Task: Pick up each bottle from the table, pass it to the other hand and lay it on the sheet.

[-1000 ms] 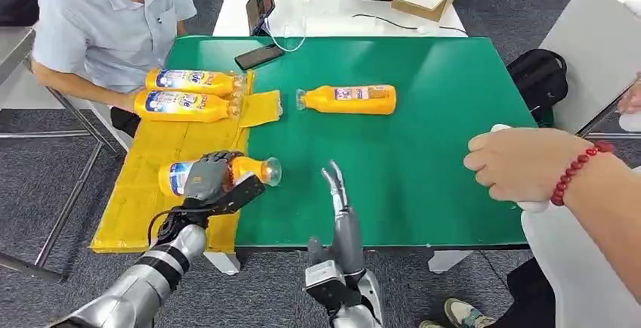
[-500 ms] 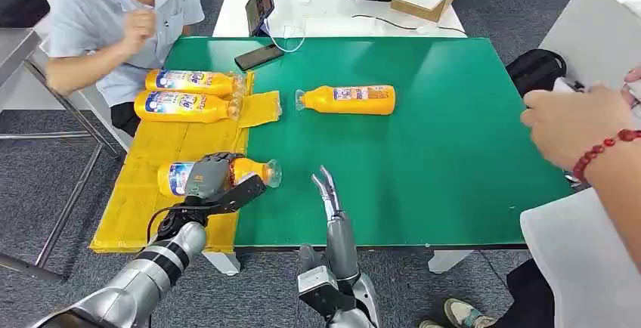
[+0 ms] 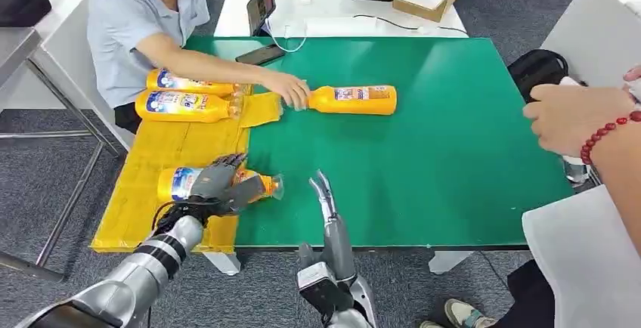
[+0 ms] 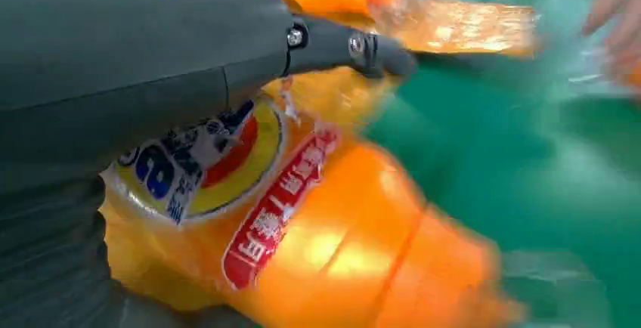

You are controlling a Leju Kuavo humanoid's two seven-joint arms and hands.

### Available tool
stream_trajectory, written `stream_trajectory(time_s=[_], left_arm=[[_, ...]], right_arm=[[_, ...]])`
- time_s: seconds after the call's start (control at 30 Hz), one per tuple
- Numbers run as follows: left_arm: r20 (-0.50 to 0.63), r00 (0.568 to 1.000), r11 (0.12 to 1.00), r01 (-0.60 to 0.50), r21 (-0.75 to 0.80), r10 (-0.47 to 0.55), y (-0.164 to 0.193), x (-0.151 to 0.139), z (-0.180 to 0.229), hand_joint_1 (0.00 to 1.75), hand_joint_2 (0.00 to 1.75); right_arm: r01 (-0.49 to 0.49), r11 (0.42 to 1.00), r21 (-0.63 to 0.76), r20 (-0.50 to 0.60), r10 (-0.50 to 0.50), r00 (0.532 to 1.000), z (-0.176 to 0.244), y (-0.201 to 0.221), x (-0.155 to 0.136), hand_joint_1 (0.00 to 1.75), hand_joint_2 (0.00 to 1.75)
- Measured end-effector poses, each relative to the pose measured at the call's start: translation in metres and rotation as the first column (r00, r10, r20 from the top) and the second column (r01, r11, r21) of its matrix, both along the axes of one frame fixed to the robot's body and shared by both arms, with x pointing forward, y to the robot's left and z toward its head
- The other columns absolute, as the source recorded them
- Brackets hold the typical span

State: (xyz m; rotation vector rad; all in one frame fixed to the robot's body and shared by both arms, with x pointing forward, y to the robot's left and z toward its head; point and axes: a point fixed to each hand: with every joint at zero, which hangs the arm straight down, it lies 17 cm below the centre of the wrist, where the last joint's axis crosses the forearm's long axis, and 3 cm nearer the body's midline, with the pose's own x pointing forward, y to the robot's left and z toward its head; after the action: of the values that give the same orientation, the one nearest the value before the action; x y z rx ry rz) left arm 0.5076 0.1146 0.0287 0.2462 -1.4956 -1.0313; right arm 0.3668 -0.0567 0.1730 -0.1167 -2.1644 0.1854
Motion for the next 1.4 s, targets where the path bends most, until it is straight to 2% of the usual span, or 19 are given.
stream_trajectory(time_s=[0.03, 0.1, 0.27, 0.33, 0.43, 0.53, 0.63, 0.73, 0.83, 0.87, 1.0, 1.1, 1.17, 1.27, 1.4], left_arm=[[-0.020, 1.000, 0.996, 0.018, -0.089, -0.020, -0.011, -0.007, 0.003, 0.00, 1.75], [-0.009, 0.999, 0.992, 0.041, -0.118, -0.042, -0.030, -0.016, 0.007, 0.00, 1.75], [0.108, 0.994, 0.998, -0.005, 0.065, -0.002, -0.041, -0.016, 0.008, 0.00, 1.75], [0.110, 0.994, 0.999, 0.005, 0.047, -0.010, -0.050, -0.020, 0.010, 0.00, 1.75], [0.071, 0.997, 0.995, 0.045, -0.088, -0.039, -0.064, -0.029, 0.014, 0.00, 1.75], [0.036, 0.999, 0.953, 0.042, -0.301, -0.033, -0.075, -0.037, 0.029, 0.00, 1.75], [0.030, 0.999, 0.929, 0.022, -0.371, -0.012, -0.075, -0.040, 0.034, 0.00, 1.75], [0.067, 0.996, 0.896, -0.017, -0.444, 0.052, -0.068, -0.039, 0.047, 0.00, 1.75], [0.081, 0.985, 0.796, -0.075, -0.601, 0.154, -0.056, -0.043, 0.073, 0.00, 1.75], [0.082, 0.979, 0.753, -0.090, -0.652, 0.189, -0.050, -0.045, 0.083, 0.00, 1.75], [0.043, 0.948, 0.563, -0.151, -0.813, 0.317, -0.022, -0.059, 0.113, 0.00, 1.75], [0.038, 0.914, 0.442, -0.160, -0.883, 0.404, 0.003, -0.074, 0.137, 0.00, 1.75], [0.049, 0.892, 0.375, -0.139, -0.917, 0.450, 0.019, -0.088, 0.159, 0.00, 1.75], [0.085, 0.863, 0.337, -0.101, -0.936, 0.497, 0.037, -0.109, 0.180, 0.00, 1.75], [0.150, 0.821, 0.348, -0.062, -0.935, 0.551, 0.055, -0.130, 0.200, 0.00, 1.75]], right_arm=[[-0.001, 1.000, -0.002, -0.004, 0.001, 1.000, -0.002, 0.000, 0.000, 0.00, 0.00], [-0.001, 1.000, -0.004, -0.011, 0.001, 1.000, -0.005, 0.000, 0.000, 0.00, 0.00], [0.001, 1.000, -0.012, -0.022, -0.001, 1.000, -0.010, 0.000, 0.001, 0.00, 0.00], [0.000, 1.000, -0.017, -0.023, 0.000, 1.000, -0.011, 0.001, 0.000, 0.00, 0.00], [0.000, 1.000, -0.023, -0.027, -0.001, 1.000, -0.013, 0.001, 0.001, 0.00, 0.00], [0.002, 0.999, -0.033, -0.028, -0.003, 1.000, -0.016, 0.000, 0.001, 0.00, 0.00], [0.005, 0.999, -0.038, -0.028, -0.006, 1.000, -0.017, -0.002, 0.001, 0.00, 0.00], [0.007, 0.999, -0.054, -0.020, -0.008, 1.000, -0.017, -0.002, 0.001, 0.00, 0.00], [0.017, 0.996, -0.091, 0.000, -0.017, 1.000, -0.018, -0.004, -0.002, 0.00, 0.00], [0.023, 0.994, -0.105, 0.012, -0.022, 1.000, -0.017, -0.006, -0.003, 0.00, 1.75], [0.060, 0.975, -0.215, 0.100, -0.039, 0.994, -0.009, -0.011, -0.012, 0.00, 1.75], [0.120, 0.922, -0.368, 0.189, -0.052, 0.981, -0.011, -0.021, -0.012, 0.00, 1.75], [0.176, 0.856, -0.486, 0.242, -0.061, 0.968, -0.019, -0.035, -0.007, 0.00, 1.75], [0.252, 0.745, -0.618, 0.266, -0.104, 0.958, -0.037, -0.070, 0.007, 0.00, 1.75], [0.321, 0.611, -0.723, 0.251, -0.200, 0.947, -0.060, -0.128, 0.037, 0.00, 1.75]])
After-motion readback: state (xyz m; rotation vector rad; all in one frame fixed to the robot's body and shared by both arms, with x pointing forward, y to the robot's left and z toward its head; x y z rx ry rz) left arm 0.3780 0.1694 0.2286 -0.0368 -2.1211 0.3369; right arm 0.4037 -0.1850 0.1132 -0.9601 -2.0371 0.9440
